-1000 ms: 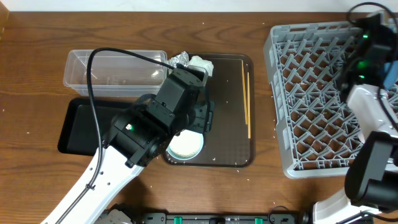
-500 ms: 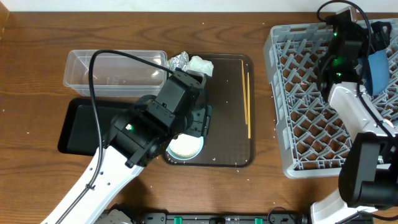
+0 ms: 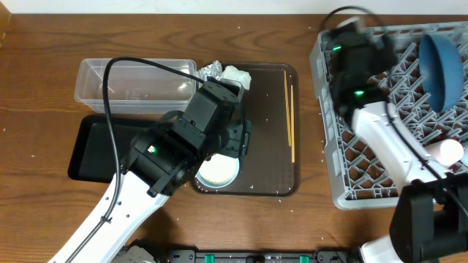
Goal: Sort waste into correct bins and load items into the dishwasher rack
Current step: 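Stand the blue plate upright in the rack with the right gripper, then grasp one wooden chopstick with the right gripper and place in rack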
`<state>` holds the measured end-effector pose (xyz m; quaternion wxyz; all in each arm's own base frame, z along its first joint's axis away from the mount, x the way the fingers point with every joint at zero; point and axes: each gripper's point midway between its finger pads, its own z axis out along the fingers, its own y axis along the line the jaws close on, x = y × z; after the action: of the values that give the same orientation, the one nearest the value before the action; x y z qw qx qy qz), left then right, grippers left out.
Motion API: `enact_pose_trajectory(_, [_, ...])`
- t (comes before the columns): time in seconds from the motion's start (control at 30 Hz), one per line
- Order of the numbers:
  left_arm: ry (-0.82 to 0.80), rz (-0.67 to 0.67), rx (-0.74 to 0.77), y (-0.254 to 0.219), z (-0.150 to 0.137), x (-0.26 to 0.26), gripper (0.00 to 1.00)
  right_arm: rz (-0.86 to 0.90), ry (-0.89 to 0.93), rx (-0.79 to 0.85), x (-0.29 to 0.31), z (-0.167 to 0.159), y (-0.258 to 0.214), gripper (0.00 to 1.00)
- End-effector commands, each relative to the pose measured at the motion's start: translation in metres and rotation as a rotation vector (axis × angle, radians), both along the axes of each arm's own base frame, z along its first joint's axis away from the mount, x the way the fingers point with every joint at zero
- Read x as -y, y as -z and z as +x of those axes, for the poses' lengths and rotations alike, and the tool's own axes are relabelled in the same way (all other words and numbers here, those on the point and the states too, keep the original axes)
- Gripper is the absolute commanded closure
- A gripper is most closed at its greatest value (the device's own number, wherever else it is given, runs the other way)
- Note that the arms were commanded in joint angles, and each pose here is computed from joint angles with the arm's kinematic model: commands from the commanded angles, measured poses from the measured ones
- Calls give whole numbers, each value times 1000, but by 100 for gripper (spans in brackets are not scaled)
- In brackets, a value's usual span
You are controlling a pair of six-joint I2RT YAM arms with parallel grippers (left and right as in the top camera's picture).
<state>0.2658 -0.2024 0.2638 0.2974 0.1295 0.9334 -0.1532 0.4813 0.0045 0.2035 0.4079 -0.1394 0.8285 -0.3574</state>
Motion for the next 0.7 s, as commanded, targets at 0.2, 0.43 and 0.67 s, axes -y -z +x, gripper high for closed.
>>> enact_pose_trajectory(0.2, [26, 27, 11, -4, -5, -5, 29, 853, -250, -345, -177, -68, 76, 10])
enact_pose_trajectory(0.43, [3, 82, 44, -4, 1, -14, 29, 995, -37, -462, -176, -100, 97, 5])
enact_pose_trajectory(0.67, [-71, 170, 85, -4, 9, -34, 29, 1019, -48, -514, -182, -109, 99, 1])
